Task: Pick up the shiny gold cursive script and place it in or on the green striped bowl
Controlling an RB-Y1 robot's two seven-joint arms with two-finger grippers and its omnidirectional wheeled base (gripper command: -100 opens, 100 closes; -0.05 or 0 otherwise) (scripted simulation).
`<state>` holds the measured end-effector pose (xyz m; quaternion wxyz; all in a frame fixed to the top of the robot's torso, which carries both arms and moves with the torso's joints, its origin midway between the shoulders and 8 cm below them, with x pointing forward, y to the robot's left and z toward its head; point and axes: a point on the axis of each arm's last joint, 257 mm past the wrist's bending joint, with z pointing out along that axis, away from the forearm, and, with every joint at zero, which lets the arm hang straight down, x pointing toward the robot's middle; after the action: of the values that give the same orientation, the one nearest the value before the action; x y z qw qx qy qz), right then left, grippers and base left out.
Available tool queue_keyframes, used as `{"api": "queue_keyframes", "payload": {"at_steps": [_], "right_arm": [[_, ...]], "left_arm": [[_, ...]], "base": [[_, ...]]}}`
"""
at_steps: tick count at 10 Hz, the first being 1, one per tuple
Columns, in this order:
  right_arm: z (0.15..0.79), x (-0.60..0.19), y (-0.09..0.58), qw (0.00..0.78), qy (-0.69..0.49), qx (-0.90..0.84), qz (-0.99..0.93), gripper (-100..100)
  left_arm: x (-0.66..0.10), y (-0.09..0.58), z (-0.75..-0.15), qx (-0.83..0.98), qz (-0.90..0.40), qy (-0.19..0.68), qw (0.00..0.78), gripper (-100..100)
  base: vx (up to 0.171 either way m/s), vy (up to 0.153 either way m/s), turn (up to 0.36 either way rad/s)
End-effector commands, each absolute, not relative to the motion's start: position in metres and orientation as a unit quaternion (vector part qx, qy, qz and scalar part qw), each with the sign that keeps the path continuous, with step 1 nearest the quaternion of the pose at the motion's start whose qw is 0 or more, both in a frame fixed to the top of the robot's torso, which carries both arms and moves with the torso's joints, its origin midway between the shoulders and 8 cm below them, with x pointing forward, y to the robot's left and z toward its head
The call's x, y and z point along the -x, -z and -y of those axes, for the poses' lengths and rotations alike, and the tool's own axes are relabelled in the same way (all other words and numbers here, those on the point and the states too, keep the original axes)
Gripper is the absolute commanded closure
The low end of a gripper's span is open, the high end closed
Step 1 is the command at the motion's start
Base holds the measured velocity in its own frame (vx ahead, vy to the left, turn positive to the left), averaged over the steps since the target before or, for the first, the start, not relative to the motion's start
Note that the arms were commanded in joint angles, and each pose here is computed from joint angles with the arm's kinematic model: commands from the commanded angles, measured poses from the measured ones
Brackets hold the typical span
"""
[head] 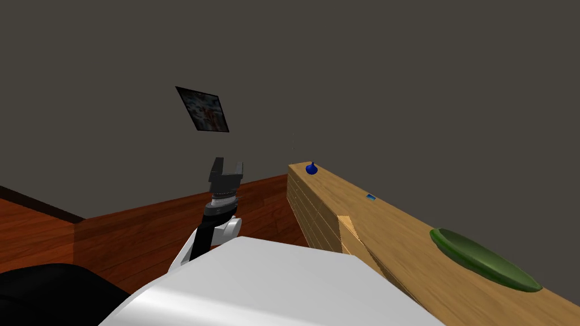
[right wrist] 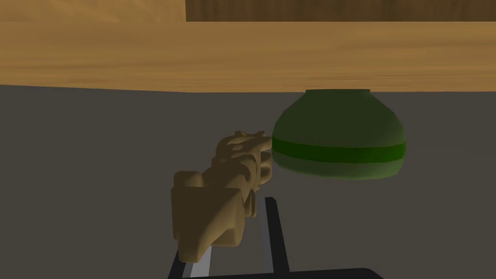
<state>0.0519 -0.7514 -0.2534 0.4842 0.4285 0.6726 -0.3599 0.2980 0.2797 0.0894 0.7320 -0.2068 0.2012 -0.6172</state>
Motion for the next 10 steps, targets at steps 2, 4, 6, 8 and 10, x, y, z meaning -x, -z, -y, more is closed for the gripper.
{"api": "queue_keyframes", "payload": {"at_steps": [2, 4, 6, 8, 10], "right_arm": [[0.765, -0.020, 0.236, 0.471, 0.399, -0.438, -0.654, 100], [0.773, 0.002, 0.225, 0.461, 0.424, -0.444, -0.641, 100], [0.778, 0.021, 0.216, 0.451, 0.446, -0.448, -0.630, 100], [0.784, 0.041, 0.207, 0.438, 0.470, -0.453, -0.618, 100], [0.792, 0.042, 0.201, 0.430, 0.489, -0.450, -0.610, 100]], "left_arm": [[-0.298, -0.089, -0.280, 0.207, -0.201, 0.617, 0.732, 0], [-0.298, -0.089, -0.280, 0.207, -0.201, 0.617, 0.732, 0], [-0.298, -0.089, -0.280, 0.207, -0.201, 0.617, 0.732, 0], [-0.298, -0.089, -0.280, 0.207, -0.201, 0.617, 0.732, 0], [-0.298, -0.089, -0.280, 0.207, -0.201, 0.617, 0.732, 0]], "base": [[0.001, 0.097, 0.109], [-0.009, 0.072, 0.077], [-0.001, 0.065, 0.090], [-0.004, 0.058, 0.076], [0.016, 0.024, 0.072]]}}
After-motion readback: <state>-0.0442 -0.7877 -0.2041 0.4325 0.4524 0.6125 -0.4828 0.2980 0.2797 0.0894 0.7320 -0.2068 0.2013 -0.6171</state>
